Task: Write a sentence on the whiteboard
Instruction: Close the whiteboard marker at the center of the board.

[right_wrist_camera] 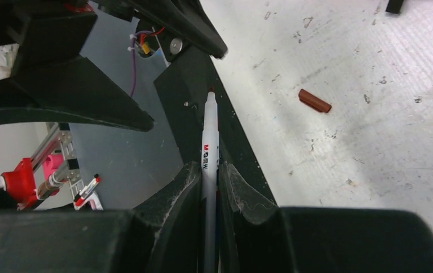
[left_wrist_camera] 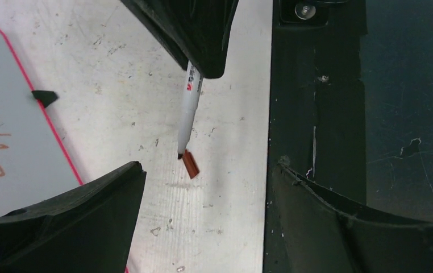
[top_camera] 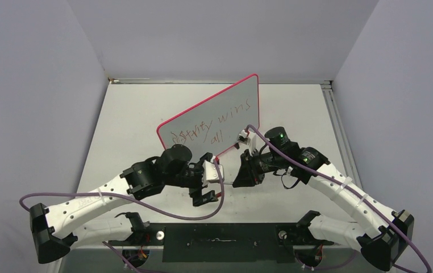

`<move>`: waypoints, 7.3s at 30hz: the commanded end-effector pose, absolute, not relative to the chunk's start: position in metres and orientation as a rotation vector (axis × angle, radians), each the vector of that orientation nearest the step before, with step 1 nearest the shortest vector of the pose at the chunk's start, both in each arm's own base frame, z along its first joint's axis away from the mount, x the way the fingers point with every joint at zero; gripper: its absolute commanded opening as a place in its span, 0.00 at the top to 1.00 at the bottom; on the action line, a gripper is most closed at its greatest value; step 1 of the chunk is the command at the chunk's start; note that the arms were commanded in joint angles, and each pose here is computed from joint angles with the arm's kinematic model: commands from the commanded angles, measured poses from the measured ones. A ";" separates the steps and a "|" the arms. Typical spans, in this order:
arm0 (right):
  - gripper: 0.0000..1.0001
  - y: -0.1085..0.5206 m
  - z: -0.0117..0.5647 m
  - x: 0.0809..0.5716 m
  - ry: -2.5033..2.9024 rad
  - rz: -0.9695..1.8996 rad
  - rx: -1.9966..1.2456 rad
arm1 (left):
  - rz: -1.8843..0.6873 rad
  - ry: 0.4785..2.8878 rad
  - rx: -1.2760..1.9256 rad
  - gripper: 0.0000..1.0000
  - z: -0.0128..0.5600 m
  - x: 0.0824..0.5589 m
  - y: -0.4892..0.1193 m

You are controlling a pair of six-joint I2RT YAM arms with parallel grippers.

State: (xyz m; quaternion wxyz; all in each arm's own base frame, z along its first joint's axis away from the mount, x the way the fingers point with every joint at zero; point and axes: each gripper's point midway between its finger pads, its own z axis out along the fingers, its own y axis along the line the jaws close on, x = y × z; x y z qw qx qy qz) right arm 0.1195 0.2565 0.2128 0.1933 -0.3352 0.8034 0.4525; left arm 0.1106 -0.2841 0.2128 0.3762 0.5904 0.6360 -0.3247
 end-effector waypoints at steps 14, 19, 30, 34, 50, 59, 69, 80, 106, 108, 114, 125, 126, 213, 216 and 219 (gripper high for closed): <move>0.95 0.270 0.233 0.105 2.160 1.386 -1.072 | -0.966 1.465 1.576 0.55 0.217 0.087 -0.344; 0.95 0.269 0.234 0.106 2.150 1.371 -1.072 | -0.978 1.497 1.581 0.80 0.212 0.086 -0.349; 0.76 0.263 0.244 0.130 2.107 1.230 -0.947 | -1.020 1.551 1.536 1.00 0.202 0.083 -0.351; 0.51 0.256 0.251 0.141 2.082 1.167 -0.872 | -1.027 1.553 1.531 1.00 0.200 0.082 -0.350; 0.34 0.246 0.236 0.097 2.091 1.459 -0.880 | -1.075 1.568 1.543 1.00 0.197 0.088 -0.341; 0.51 0.248 0.224 0.100 2.123 1.480 -0.808 | -1.129 1.597 1.557 1.00 0.192 0.085 -0.342; 0.65 0.249 0.224 0.100 2.121 1.497 -0.786 | -1.097 1.643 1.539 1.00 0.187 0.091 -0.343; 0.65 0.247 0.219 0.090 2.140 1.535 -0.789 | -1.081 1.656 1.529 1.00 0.187 0.094 -0.343; 0.84 0.247 0.216 0.089 2.139 1.527 -0.791 | -1.088 1.683 1.510 1.00 0.187 0.097 -0.345; 0.93 0.247 0.217 0.092 2.134 1.509 -0.788 | -1.087 1.684 1.506 1.00 0.187 0.097 -0.345; 0.95 0.226 0.208 0.140 2.173 1.114 -0.638 | -1.010 1.755 1.338 0.41 0.189 0.117 -0.343; 0.95 0.164 0.206 0.198 2.157 0.624 -0.355 | -0.792 2.040 0.703 0.29 0.127 0.156 -0.312; 0.95 0.159 0.208 0.200 2.144 0.603 -0.329 | -0.768 2.050 0.713 0.29 0.120 0.157 -0.311; 0.95 0.244 0.188 0.126 2.232 1.365 -0.894 | -0.973 1.668 0.956 1.00 0.144 0.101 -0.300; 0.95 0.243 0.188 0.126 2.232 1.363 -0.896 | -0.975 1.667 0.957 1.00 0.144 0.101 -0.300; 0.95 0.243 0.186 0.125 2.238 1.372 -0.898 | -0.974 1.660 0.954 1.00 0.146 0.101 -0.300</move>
